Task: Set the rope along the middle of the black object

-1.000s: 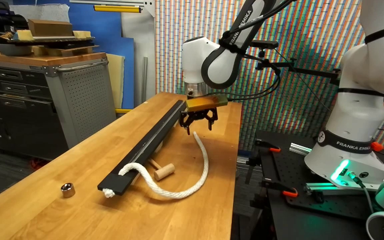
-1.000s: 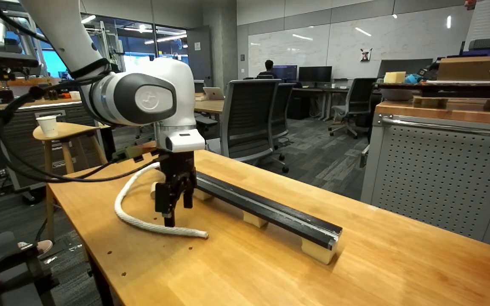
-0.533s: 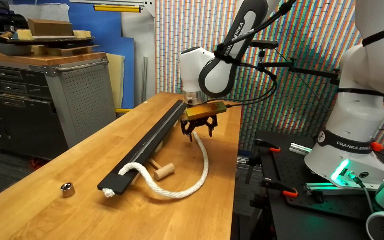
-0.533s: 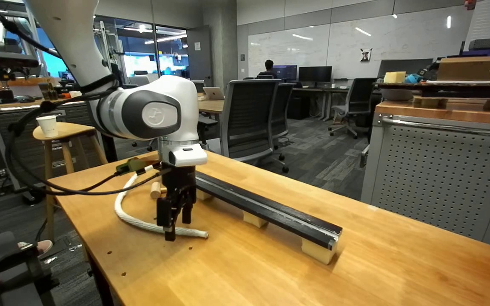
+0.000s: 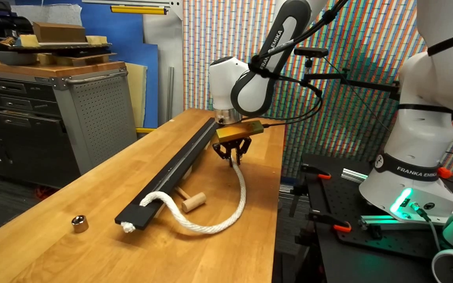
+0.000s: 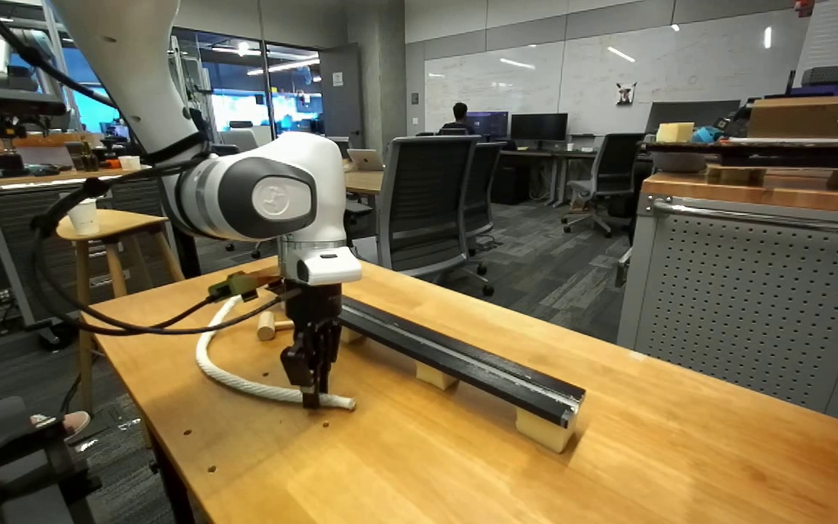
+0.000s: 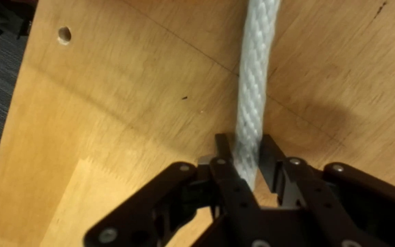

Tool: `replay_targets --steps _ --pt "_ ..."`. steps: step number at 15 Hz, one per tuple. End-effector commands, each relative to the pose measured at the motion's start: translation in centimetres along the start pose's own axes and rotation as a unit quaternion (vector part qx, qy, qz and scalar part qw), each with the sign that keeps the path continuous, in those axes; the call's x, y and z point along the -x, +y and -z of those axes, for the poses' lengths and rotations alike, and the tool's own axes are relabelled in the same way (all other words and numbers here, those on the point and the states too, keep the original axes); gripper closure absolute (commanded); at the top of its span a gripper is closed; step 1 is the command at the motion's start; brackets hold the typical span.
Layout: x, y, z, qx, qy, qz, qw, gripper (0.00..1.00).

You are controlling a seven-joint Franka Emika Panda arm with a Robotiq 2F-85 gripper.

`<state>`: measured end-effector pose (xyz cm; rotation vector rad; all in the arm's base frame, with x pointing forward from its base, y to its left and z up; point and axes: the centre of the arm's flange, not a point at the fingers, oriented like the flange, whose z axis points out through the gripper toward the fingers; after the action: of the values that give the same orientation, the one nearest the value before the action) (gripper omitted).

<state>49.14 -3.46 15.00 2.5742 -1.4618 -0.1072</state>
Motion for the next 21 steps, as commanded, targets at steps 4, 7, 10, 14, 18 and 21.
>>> replay_targets --steps 4,7,10,14,18,21 --pt "-0.5 0.0 -0.1 -0.003 0.024 -0.022 0.9995 0.97" --pt "-1.7 0.7 1.5 -0.019 0.021 -0.057 0.998 0.97" --pt "-3.3 1.8 4.5 -0.034 0.024 -0.081 0.9959 0.97" --pt "-6.4 3.5 9.5 -0.07 0.047 -0.111 0.9902 0.97" --pt "-9.9 5.3 13.3 -0.102 0.061 -0.165 0.9792 0.97" --pt "-12.2 6.8 14.8 -0.115 0.059 -0.204 0.9704 0.97"
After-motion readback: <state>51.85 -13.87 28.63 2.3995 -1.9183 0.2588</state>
